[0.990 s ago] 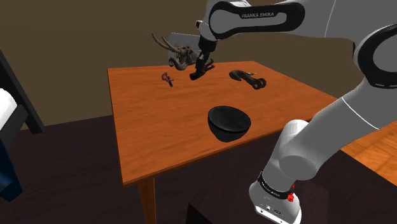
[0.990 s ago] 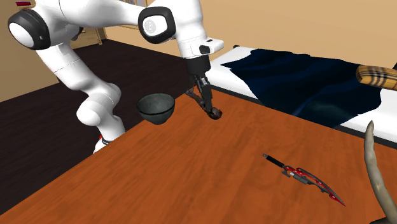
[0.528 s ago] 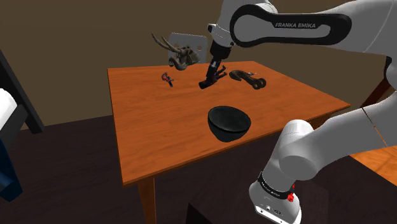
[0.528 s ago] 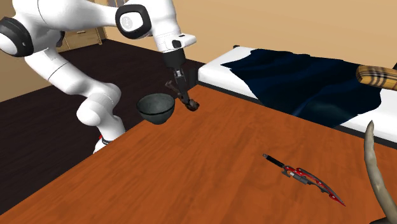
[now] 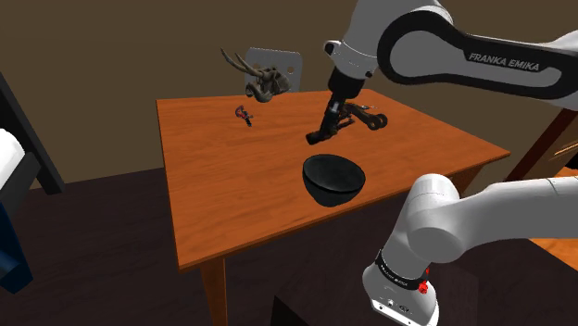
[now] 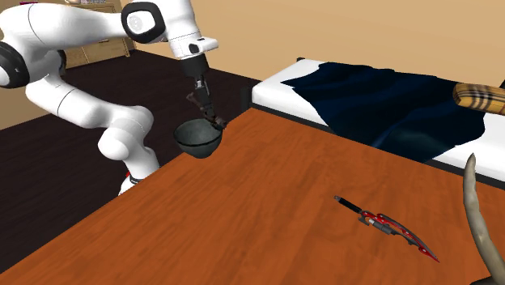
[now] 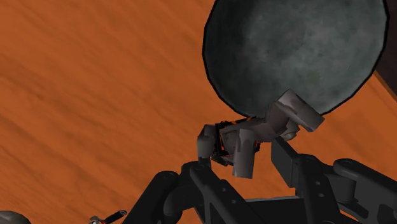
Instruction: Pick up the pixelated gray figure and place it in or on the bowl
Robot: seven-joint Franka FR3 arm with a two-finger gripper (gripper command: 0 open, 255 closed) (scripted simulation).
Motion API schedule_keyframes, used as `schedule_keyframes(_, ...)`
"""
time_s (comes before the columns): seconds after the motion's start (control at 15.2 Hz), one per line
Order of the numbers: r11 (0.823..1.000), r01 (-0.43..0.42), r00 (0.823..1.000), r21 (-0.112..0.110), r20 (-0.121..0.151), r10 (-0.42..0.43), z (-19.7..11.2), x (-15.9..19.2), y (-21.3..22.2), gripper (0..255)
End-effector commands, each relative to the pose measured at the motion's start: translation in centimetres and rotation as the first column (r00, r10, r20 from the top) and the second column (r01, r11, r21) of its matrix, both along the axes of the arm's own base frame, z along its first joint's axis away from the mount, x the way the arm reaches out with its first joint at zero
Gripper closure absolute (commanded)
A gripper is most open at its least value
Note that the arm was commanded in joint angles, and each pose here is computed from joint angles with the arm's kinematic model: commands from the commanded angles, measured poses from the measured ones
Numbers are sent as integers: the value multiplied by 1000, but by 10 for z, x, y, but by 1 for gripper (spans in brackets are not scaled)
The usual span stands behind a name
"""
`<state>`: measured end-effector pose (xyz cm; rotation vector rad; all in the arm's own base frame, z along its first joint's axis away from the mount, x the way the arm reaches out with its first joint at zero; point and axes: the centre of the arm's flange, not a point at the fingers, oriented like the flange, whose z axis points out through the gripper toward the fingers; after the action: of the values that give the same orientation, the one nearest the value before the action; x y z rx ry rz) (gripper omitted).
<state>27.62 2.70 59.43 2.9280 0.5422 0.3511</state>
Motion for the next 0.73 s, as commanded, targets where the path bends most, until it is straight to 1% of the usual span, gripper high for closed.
schedule_keyframes(0.0,1000,2,1000,-1,-1,-2,0,-24,15,255)
schedule_keyframes(0.2,1000,2,1000,-1,-1,-2,0,-55,30,255)
schedule_keyframes(0.66,1000,2,1000,-1,-1,-2,-37,-55,30,255)
